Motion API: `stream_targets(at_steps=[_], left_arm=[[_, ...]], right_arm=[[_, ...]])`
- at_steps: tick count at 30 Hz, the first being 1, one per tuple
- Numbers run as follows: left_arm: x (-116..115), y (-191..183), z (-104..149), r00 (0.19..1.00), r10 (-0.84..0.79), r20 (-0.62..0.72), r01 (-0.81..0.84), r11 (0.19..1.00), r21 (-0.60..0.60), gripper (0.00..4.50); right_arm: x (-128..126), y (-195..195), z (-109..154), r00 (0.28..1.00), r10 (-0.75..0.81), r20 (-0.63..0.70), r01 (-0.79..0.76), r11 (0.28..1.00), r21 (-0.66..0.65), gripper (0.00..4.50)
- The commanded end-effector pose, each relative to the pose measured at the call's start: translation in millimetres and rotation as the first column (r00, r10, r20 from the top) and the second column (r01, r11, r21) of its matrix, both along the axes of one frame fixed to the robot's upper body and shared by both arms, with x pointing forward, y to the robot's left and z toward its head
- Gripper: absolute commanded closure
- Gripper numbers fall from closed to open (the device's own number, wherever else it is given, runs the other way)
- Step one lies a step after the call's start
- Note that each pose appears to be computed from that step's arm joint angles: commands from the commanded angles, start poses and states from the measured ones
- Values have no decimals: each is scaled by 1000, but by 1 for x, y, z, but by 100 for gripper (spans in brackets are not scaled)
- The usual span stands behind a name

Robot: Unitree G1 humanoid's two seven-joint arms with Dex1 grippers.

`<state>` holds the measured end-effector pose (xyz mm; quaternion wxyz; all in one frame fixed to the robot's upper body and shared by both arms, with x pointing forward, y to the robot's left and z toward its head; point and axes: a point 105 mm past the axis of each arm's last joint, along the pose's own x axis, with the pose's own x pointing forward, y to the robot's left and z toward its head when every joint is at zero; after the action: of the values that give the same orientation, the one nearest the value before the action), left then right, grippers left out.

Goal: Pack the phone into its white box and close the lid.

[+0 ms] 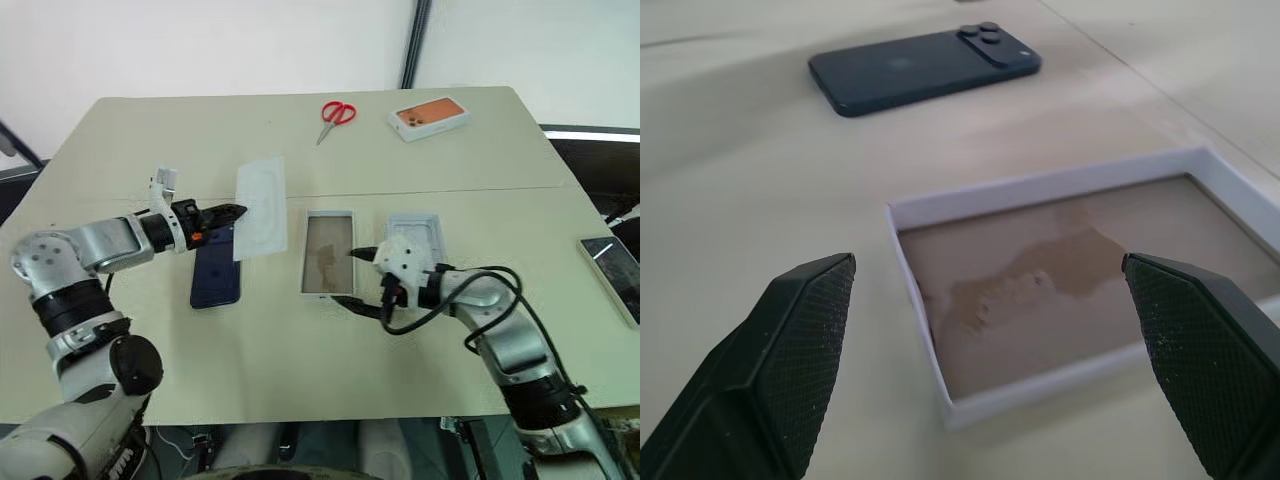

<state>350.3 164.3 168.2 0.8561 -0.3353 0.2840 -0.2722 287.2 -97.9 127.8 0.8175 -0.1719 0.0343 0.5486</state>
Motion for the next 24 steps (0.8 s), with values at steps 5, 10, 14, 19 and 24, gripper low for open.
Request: stream_targets(at_steps=[5, 10, 14, 19, 24], left_arm=[[2, 6, 6, 998, -5, 58, -1, 995, 100, 448], [-4, 3, 0, 998, -28, 48, 23, 993, 114, 450], [-5, 4, 1, 998, -23, 53, 18, 995, 100, 450], [-2, 2, 5, 998, -18, 57, 14, 997, 72, 450], [1, -9, 16, 997, -34, 72, 34, 999, -2, 450]], right_arm=[[0, 28, -16, 994, 112, 9, -111, 990, -92, 0], [0, 32, -36, 990, 139, -22, -141, 975, -172, 196], [2, 29, -41, 988, 155, 2, -151, 963, -222, 395], [-1, 28, -32, 983, 183, -7, -182, 966, -185, 446], [-12, 48, -17, 977, 210, -32, -212, 975, -66, 446]])
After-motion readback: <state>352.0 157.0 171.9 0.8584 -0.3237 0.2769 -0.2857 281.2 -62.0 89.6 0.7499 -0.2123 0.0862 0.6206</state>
